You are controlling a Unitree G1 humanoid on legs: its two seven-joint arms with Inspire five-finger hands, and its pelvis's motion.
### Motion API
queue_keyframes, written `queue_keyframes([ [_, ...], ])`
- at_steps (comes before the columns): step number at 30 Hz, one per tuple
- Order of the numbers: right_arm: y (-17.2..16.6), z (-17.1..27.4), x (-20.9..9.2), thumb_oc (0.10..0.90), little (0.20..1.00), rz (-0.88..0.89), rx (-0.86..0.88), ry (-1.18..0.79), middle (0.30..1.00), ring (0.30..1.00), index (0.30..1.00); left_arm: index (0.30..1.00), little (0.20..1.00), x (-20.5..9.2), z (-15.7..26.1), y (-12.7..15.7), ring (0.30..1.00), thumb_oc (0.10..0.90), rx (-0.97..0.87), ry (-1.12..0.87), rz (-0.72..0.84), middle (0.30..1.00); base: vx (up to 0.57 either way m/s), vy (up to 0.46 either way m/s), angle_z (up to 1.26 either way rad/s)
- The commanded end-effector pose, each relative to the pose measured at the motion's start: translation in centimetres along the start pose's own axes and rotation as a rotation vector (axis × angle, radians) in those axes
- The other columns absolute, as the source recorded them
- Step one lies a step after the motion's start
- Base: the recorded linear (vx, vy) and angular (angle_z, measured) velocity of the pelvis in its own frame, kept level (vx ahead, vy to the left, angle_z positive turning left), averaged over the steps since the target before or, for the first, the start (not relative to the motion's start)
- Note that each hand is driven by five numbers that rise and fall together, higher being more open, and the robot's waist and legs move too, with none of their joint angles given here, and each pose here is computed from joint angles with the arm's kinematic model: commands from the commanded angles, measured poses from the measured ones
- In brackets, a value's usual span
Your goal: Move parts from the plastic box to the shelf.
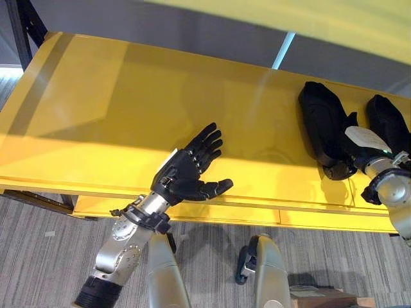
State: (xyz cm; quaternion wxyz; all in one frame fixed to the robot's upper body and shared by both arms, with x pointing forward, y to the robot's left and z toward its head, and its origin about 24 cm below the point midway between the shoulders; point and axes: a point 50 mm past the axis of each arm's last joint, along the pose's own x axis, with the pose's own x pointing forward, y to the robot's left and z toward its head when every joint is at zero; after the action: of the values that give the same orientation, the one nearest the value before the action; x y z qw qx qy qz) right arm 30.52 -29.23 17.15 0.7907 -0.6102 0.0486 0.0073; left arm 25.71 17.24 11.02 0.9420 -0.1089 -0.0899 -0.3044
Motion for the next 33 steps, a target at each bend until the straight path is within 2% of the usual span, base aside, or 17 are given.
queue_keyframes([
  [1,-3.2,1.2,0.4,0.9,1.0,-0.051,0.021,-0.082,1.0,1.0,1.0,1.0,1.0,-2.5,-3.4,0.7,1.0,0.9,-0.056,0.194,0.066,1.0,0.0,0.0,0.0],
  [15,-5.7,5.6,0.7,0.9,1.0,-0.288,-0.006,-0.277,1.0,1.0,1.0,1.0,1.0,-1.4,-3.9,-0.3,1.0,0.9,-0.081,0.19,0.031,1.0,-0.01,0.037,-0.01],
  [24,-5.9,5.3,0.8,0.9,1.0,-0.281,-0.04,-0.212,1.0,1.0,1.0,1.0,1.0,-1.3,-3.8,-0.3,1.0,0.9,-0.101,0.172,0.037,1.0,-0.01,0.035,-0.01],
  [33,-4.6,5.5,0.3,0.9,1.0,-0.195,0.057,-0.222,1.0,1.0,1.0,1.0,1.0,-1.2,-3.8,-0.5,1.0,0.9,-0.112,0.153,0.054,1.0,-0.01,0.012,-0.01],
])
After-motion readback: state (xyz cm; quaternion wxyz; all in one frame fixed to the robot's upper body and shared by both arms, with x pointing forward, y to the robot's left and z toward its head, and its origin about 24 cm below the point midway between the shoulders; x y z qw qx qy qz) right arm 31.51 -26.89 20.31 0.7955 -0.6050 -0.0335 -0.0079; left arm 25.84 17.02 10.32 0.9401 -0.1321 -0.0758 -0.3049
